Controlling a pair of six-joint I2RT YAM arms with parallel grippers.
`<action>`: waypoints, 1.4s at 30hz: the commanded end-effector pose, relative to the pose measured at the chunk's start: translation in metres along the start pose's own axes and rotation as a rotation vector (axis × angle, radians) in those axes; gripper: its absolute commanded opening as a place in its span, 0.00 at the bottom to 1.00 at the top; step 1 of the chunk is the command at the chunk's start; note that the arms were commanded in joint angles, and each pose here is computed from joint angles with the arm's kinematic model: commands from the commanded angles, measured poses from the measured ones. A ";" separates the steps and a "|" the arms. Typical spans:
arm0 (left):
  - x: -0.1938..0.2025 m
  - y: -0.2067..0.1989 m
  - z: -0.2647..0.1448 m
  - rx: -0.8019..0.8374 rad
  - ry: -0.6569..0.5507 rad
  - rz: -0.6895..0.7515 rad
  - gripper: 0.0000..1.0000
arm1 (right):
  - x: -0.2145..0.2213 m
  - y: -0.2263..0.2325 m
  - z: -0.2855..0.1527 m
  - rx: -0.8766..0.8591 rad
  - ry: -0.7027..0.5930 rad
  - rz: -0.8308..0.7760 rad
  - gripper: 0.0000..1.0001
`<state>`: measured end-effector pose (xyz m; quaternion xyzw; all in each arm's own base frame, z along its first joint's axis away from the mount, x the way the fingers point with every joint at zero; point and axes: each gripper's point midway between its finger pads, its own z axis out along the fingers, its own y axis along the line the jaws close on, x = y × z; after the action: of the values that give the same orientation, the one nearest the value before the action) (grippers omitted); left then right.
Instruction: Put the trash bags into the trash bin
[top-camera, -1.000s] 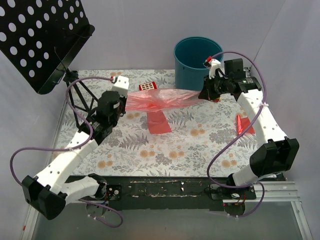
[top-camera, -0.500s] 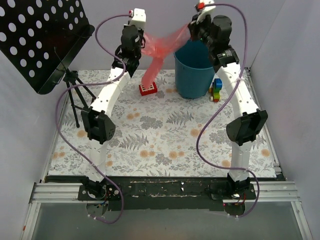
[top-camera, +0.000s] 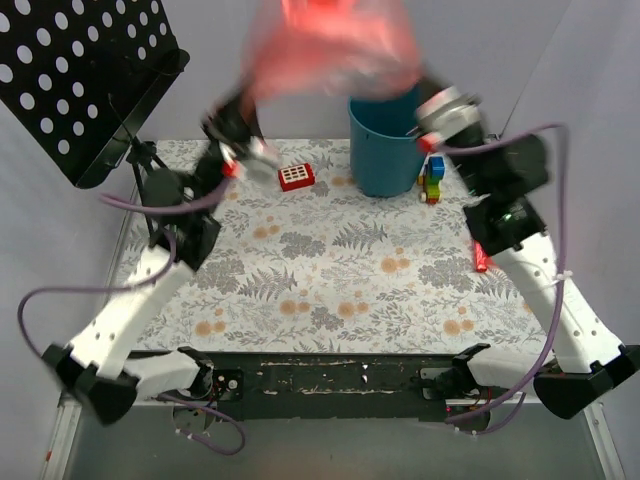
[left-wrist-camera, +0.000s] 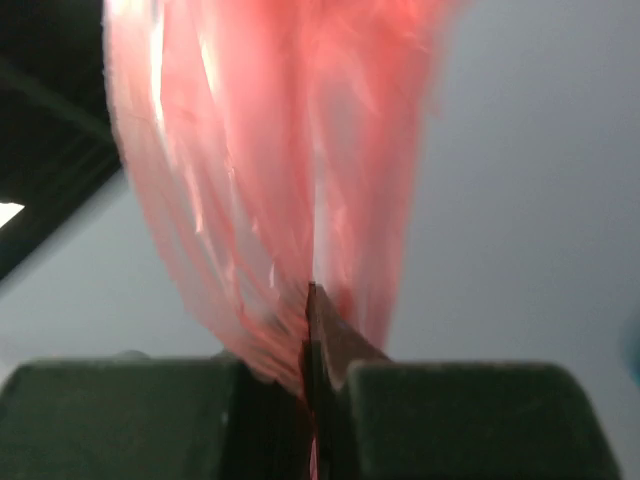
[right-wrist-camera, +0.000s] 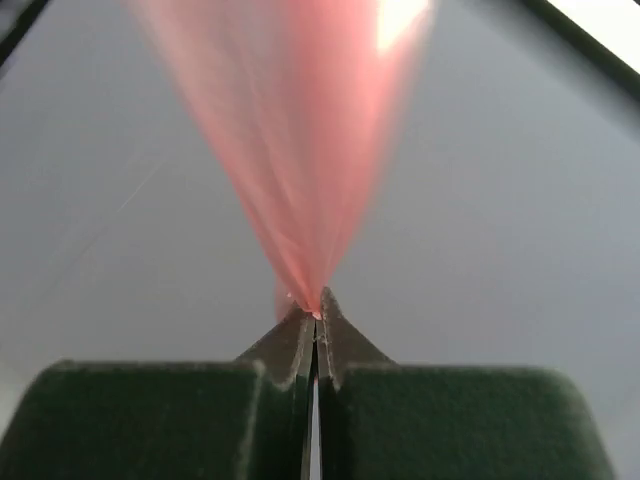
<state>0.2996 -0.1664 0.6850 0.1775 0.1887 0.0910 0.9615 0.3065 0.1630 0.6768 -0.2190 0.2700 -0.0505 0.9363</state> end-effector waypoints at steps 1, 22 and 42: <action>0.096 -0.236 -0.423 1.527 0.342 0.022 0.00 | 0.137 0.276 -0.383 -1.565 0.710 0.191 0.01; 0.177 -0.129 -0.480 0.283 1.790 -0.194 0.00 | 0.170 0.245 -0.328 -0.768 1.195 0.461 0.01; 0.019 0.017 0.069 -0.343 0.082 -0.171 0.00 | -0.049 -0.014 0.093 0.185 -0.320 -0.011 0.01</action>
<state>0.4627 -0.1802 0.6503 -0.0091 0.4461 0.0582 0.8930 0.4814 0.2457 0.6178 -0.2149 0.4305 0.0468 0.8754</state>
